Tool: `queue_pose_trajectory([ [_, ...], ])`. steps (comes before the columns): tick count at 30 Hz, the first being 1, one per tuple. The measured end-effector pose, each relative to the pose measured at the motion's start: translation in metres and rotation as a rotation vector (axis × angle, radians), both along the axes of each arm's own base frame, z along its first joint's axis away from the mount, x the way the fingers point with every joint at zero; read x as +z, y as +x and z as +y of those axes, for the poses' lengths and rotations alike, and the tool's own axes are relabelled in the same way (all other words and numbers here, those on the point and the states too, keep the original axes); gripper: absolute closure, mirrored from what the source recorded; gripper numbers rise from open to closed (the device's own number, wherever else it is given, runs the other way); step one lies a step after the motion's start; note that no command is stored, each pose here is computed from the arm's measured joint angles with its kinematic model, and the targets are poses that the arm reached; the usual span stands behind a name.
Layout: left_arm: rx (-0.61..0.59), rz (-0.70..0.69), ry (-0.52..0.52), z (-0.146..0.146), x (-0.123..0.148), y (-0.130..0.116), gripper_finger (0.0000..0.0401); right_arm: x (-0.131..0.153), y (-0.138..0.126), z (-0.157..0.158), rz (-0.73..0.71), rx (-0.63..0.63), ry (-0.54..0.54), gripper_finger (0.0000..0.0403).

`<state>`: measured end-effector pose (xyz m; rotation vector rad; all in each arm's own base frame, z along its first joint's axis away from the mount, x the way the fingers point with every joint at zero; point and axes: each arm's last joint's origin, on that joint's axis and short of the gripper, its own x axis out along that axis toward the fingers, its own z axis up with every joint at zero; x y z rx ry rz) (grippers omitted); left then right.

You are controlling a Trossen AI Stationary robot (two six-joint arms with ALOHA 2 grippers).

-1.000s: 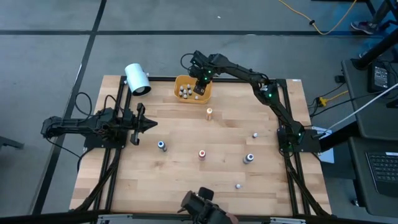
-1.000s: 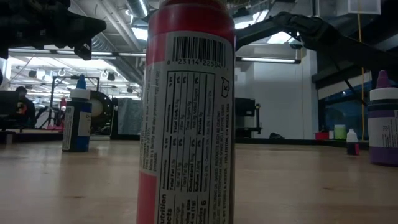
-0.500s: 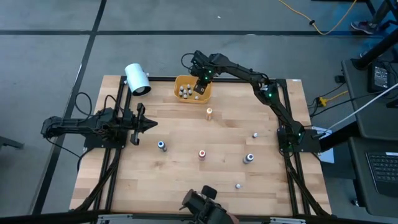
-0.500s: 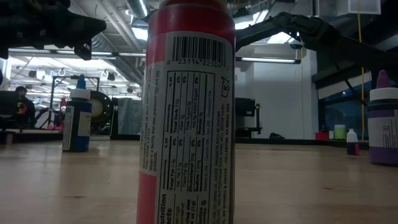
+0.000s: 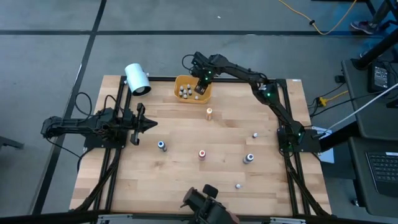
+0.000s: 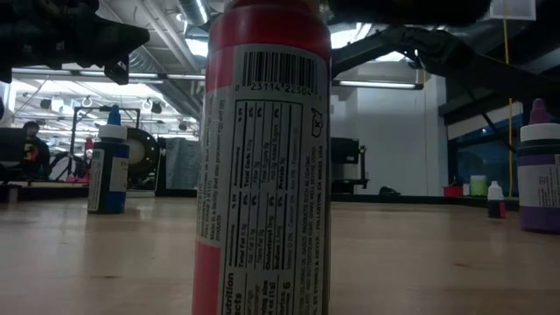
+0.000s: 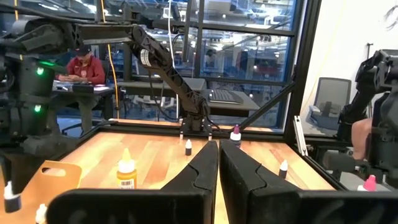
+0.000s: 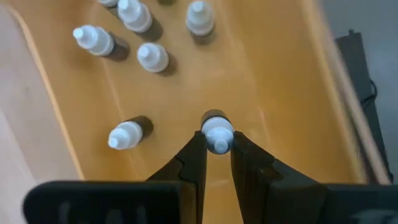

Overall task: Pick & Place food coloring
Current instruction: Put the small blue food coloring bottle into the yellow bin

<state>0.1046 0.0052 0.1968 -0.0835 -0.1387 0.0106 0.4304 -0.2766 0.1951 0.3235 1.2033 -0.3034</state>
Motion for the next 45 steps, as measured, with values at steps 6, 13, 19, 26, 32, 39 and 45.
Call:
queue_pose_trajectory([
  [6,0.0,0.0,0.0,0.0,0.0,0.0,0.0393,-0.0091,0.0016,-0.0008,0.014,0.002,0.009,0.0338],
  [13,0.0,0.0,0.0,0.0,0.0,0.0,0.0388,-0.0084,0.0019,-0.0011,0.009,0.002,0.005,0.0338],
  [19,0.0,0.0,0.0,0.0,0.0,0.0,0.0392,-0.0084,0.0021,-0.0009,0.009,0.004,0.005,0.0336],
  [26,0.0,0.0,0.0,0.0,0.0,0.0,0.0389,-0.0083,0.0023,-0.0013,0.005,0.008,0.001,0.0312],
  [32,0.0,0.0,0.0,0.0,0.0,0.0,0.0391,-0.0083,0.0024,-0.0011,0.005,0.009,0.001,0.0303],
  [39,0.0,0.0,0.0,0.0,0.0,0.0,0.0391,-0.0081,0.0023,-0.0013,0.005,0.009,0.001,0.0302],
  [45,0.0,0.0,0.0,0.0,0.0,0.0,0.039,-0.0081,0.0023,-0.0012,0.005,0.01,0.001,0.0302],
])
